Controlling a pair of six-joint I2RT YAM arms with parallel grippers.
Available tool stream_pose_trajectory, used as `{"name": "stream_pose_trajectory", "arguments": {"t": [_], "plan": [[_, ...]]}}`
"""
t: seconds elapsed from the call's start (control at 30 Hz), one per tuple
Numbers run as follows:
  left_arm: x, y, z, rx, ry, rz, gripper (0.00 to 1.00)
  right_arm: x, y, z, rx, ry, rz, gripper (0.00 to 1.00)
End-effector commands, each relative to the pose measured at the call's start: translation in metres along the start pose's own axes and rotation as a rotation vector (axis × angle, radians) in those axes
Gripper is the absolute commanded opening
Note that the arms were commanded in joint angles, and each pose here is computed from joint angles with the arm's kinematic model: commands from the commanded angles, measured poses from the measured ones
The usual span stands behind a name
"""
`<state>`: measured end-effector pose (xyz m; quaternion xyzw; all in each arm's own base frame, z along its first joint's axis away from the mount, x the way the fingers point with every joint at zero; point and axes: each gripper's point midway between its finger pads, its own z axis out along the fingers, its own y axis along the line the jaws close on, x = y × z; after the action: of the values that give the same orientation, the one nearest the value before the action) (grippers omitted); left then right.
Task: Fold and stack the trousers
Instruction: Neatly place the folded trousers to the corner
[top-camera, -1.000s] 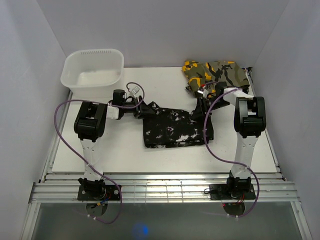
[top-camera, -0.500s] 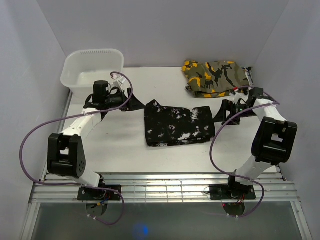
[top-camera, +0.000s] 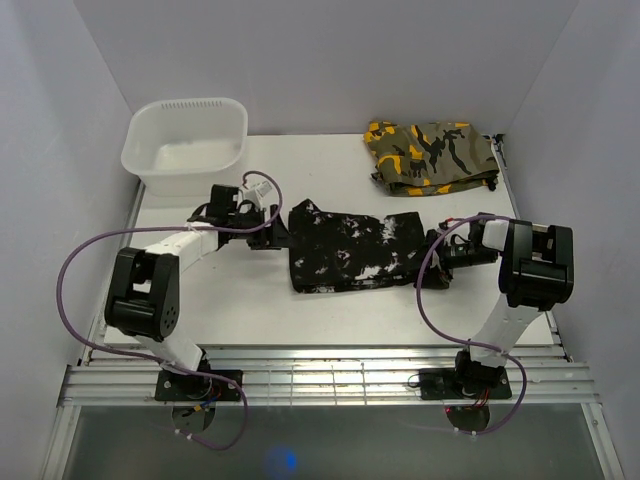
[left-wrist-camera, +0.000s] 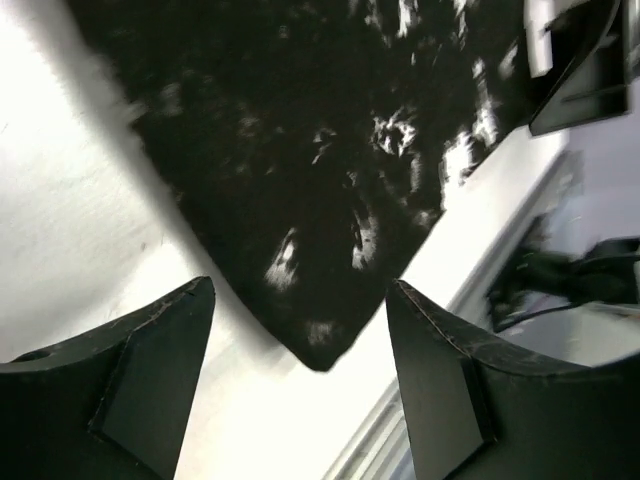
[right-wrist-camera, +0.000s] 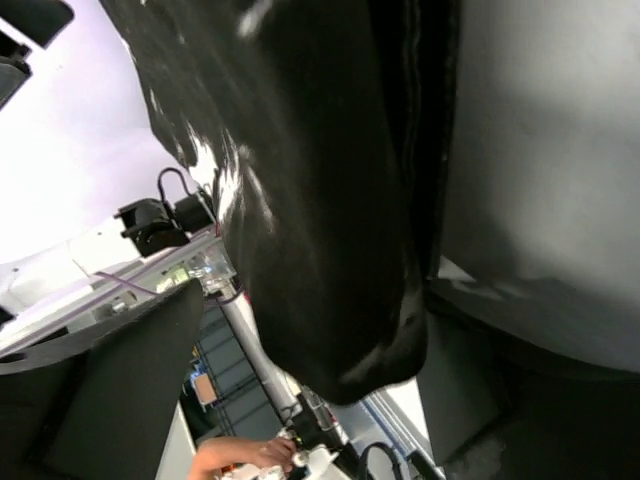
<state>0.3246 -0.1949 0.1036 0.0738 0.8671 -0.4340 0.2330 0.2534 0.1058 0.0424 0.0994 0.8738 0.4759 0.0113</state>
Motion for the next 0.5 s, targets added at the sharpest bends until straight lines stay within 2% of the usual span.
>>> {"name": "stream_pose_trajectory", "arguments": {"t": [0.0,0.03,0.07,0.1,0.13,0.17,0.2,0.23,0.3,0.4,0.47], "plan": [[-0.023,-0.044,0.023,-0.002,-0.012,0.360,0.80,-0.037,-0.041,0.016,0.157,-0.086,-0.134,0.80],[-0.022,-0.048,0.030,-0.028,0.006,0.525,0.82,-0.038,-0.041,0.015,0.160,-0.087,-0.138,0.68],[-0.015,-0.064,0.043,-0.038,0.021,0.653,0.83,-0.039,-0.037,0.013,0.158,-0.096,-0.153,0.62],[-0.016,-0.075,0.048,-0.036,0.014,0.744,0.84,-0.041,-0.033,0.011,0.156,-0.108,-0.173,0.56],[-0.016,-0.084,0.056,-0.037,0.000,0.829,0.87,-0.040,-0.030,0.010,0.149,-0.115,-0.177,0.41],[-0.008,-0.095,0.068,-0.044,0.007,0.941,0.88,-0.043,-0.020,0.007,0.126,-0.136,-0.209,0.34],[-0.006,-0.101,0.077,-0.031,0.013,0.981,0.89,-0.043,-0.015,0.006,0.116,-0.142,-0.221,0.28],[0.001,-0.117,0.087,-0.001,0.006,1.034,0.89,-0.042,-0.008,0.006,0.101,-0.143,-0.236,0.17],[0.007,-0.123,0.100,-0.015,-0.007,1.097,0.91,-0.045,0.004,0.003,0.084,-0.162,-0.271,0.09],[0.026,-0.144,0.123,0.019,-0.049,1.181,0.98,-0.046,0.018,0.000,0.047,-0.184,-0.291,0.08],[0.047,-0.155,0.138,0.066,-0.065,1.221,0.98,-0.043,0.025,0.000,0.020,-0.187,-0.280,0.08]]}}
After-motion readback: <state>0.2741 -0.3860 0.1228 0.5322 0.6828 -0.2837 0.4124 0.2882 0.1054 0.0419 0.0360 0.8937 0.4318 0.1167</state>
